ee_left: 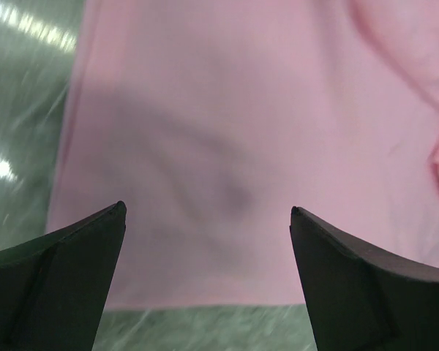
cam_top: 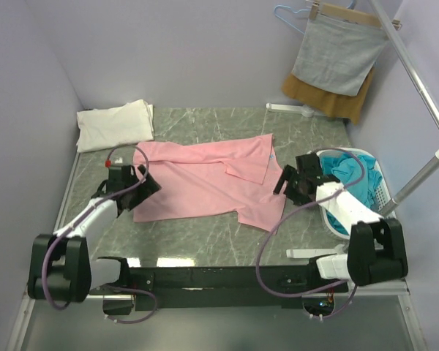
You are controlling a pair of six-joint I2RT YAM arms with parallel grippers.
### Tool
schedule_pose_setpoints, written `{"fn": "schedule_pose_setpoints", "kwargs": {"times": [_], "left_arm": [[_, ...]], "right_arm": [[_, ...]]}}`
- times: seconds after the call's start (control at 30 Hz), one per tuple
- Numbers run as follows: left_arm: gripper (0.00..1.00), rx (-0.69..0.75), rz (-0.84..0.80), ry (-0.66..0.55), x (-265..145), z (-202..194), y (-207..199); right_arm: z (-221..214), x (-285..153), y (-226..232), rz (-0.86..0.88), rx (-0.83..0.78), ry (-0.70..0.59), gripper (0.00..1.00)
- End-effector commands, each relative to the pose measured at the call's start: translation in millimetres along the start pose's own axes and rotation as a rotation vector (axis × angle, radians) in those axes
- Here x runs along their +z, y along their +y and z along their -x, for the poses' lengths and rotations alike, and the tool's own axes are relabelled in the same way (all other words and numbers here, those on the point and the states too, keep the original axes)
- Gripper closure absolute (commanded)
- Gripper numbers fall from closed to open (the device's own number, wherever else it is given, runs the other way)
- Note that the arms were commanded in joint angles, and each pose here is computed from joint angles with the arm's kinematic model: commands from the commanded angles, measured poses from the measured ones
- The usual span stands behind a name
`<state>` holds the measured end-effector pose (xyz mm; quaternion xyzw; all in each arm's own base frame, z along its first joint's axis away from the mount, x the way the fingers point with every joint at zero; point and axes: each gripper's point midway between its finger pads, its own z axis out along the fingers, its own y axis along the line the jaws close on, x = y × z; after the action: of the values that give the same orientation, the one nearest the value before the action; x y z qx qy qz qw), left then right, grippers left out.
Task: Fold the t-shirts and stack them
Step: Grap the side of the flattened tshirt closest away from the robot with both arms
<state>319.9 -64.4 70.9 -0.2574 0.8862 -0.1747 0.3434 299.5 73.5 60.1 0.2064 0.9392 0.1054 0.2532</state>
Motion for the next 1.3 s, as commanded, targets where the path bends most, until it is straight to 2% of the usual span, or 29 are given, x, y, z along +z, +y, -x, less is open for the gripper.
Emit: {"fn": "schedule_pose_setpoints", "kwargs": {"times": [0.0,0.23,0.37,0.67,0.83,1.03,1.1,1.13,1.17,1.2,1.23,1.27], "left_arm": [[0.01,-0.126,0.065,-0.033,-20.0,-17.5,20.8],[0.01,-0.234,0.183,-0.087,-46.7,-40.2,59.6],[0.00,-0.285,0.123,-0.105,-57.5,-50.7,49.7],[0.01,-0.270,0.295,-0.070,-50.9,-70.1,75.1],[0.01,-0.262,0.303,-0.054,-44.7,-74.8,78.1],[0.01,-0.235,0.323,-0.033,-37.7,-78.0,81.3],[0.05,-0.231,0.315,-0.035,-36.1,-76.7,79.4],[0.12,-0.228,0.318,-0.032,-35.6,-77.7,80.4],[0.16,-0.228,0.316,-0.030,-35.6,-78.9,80.8],[0.17,-0.230,0.316,-0.030,-35.7,-79.2,81.1],[0.25,-0.231,0.312,-0.033,-36.2,-78.5,80.4],[0.33,-0.232,0.313,-0.034,-36.3,-78.8,81.1]], "right_arm": [[-14.2,-21.7,-13.3,-0.007,0.089,-0.042,0.13],[-56.0,-28.5,-25.2,0.019,0.161,0.017,0.15],[-72.0,-29.2,-32.8,0.011,0.162,0.042,0.15],[-90.5,-22.7,-42.4,-0.004,0.176,0.078,0.15],[-100.3,-13.1,-34.7,0.042,0.173,0.133,0.17],[-112.9,-3.6,-24.1,0.100,0.165,0.199,0.29],[-115.1,-2.3,-22.1,0.111,0.161,0.210,0.34],[-115.1,-2.2,-21.4,0.114,0.161,0.211,0.36],[-116.2,-1.6,-21.5,0.115,0.161,0.214,0.44],[-116.4,-1.1,-21.7,0.113,0.159,0.216,0.48],[-117.2,-0.6,-22.3,0.111,0.157,0.218,0.52],[-116.3,-0.6,-21.8,0.113,0.156,0.216,0.64]]}}
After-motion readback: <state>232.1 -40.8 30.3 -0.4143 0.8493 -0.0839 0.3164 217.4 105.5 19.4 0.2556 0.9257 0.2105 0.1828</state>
